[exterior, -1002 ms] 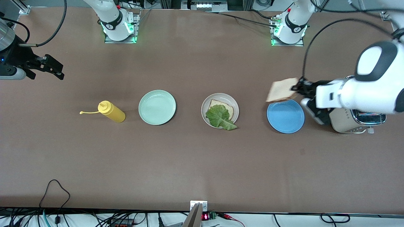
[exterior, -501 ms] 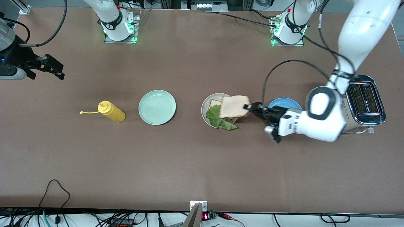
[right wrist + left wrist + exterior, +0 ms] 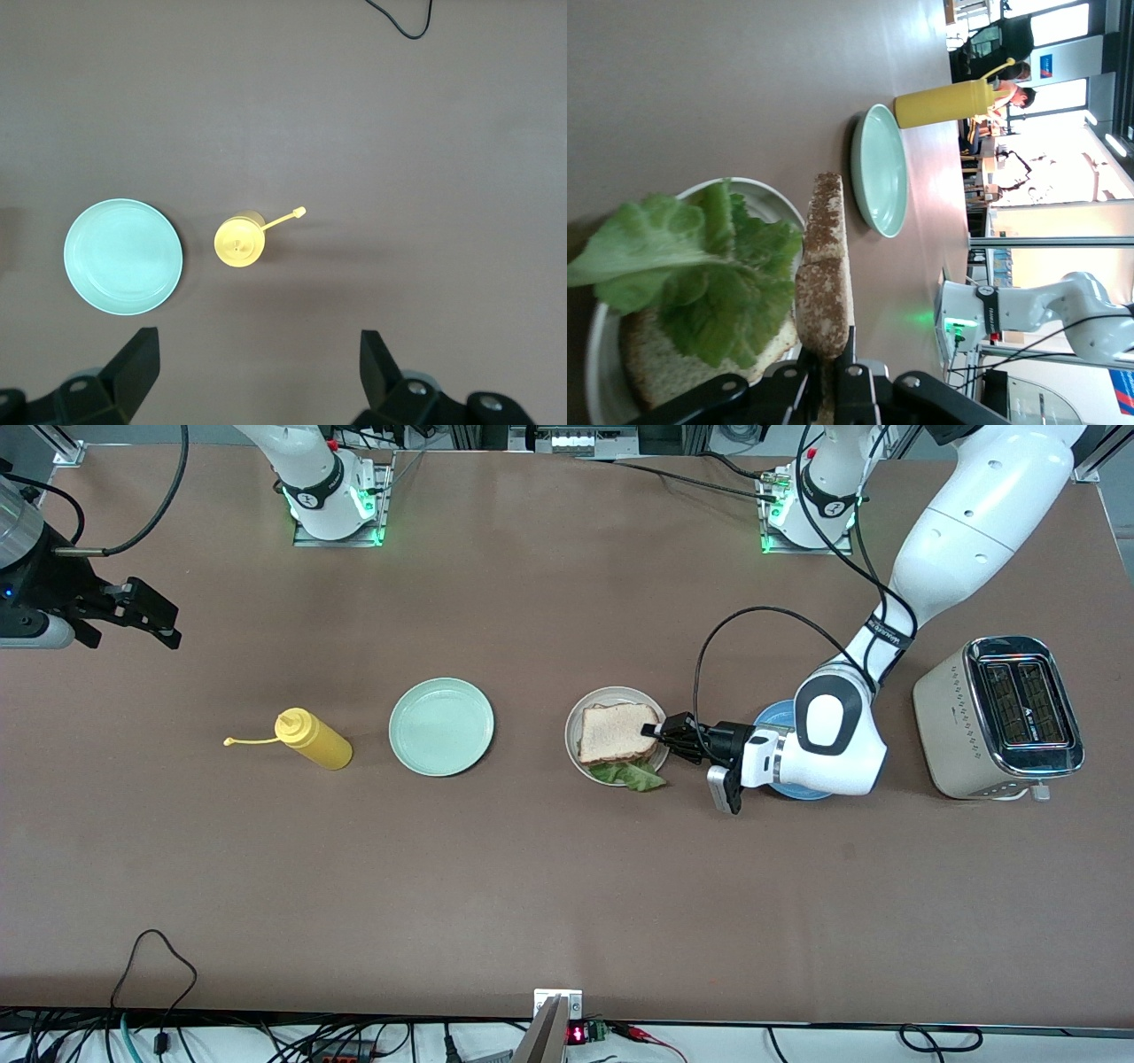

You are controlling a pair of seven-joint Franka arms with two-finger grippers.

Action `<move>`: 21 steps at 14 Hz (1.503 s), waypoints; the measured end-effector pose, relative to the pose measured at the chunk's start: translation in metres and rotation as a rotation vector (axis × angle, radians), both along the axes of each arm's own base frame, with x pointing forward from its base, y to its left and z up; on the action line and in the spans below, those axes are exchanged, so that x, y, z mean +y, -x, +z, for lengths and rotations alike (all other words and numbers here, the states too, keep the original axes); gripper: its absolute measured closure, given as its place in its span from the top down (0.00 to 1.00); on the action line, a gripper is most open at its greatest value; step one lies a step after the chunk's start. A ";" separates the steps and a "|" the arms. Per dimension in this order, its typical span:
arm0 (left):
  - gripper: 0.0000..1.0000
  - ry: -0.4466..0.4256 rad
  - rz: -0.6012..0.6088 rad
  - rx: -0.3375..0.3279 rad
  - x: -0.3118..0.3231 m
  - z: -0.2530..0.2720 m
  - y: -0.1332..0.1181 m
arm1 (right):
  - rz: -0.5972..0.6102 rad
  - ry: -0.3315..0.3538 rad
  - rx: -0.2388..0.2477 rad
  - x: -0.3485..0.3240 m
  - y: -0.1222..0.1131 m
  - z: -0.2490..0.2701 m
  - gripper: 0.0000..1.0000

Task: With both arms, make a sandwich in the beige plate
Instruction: 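Lower the bread onto the lettuce and open the left gripper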

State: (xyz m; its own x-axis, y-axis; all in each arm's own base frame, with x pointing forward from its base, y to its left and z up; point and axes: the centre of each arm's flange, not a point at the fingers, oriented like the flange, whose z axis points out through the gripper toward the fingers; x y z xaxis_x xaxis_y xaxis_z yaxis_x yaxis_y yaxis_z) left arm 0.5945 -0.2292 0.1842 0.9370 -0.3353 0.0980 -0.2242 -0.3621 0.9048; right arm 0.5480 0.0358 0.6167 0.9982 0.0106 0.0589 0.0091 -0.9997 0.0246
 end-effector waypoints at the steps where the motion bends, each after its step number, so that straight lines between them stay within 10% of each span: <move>1: 0.09 -0.005 0.002 -0.010 0.000 -0.006 0.002 | 0.000 0.000 0.000 0.000 0.000 0.000 1.00; 6: 0.14 0.018 -0.022 -0.044 0.012 -0.040 0.014 | 0.000 0.000 0.000 0.000 0.000 0.000 1.00; 15: 0.99 -0.011 -0.056 -0.115 0.014 -0.020 0.004 | -0.007 0.000 -0.002 -0.004 0.000 0.001 1.00; 21: 1.00 -0.189 -0.137 -0.178 0.019 0.029 -0.013 | -0.009 -0.004 -0.010 -0.005 0.000 0.005 1.00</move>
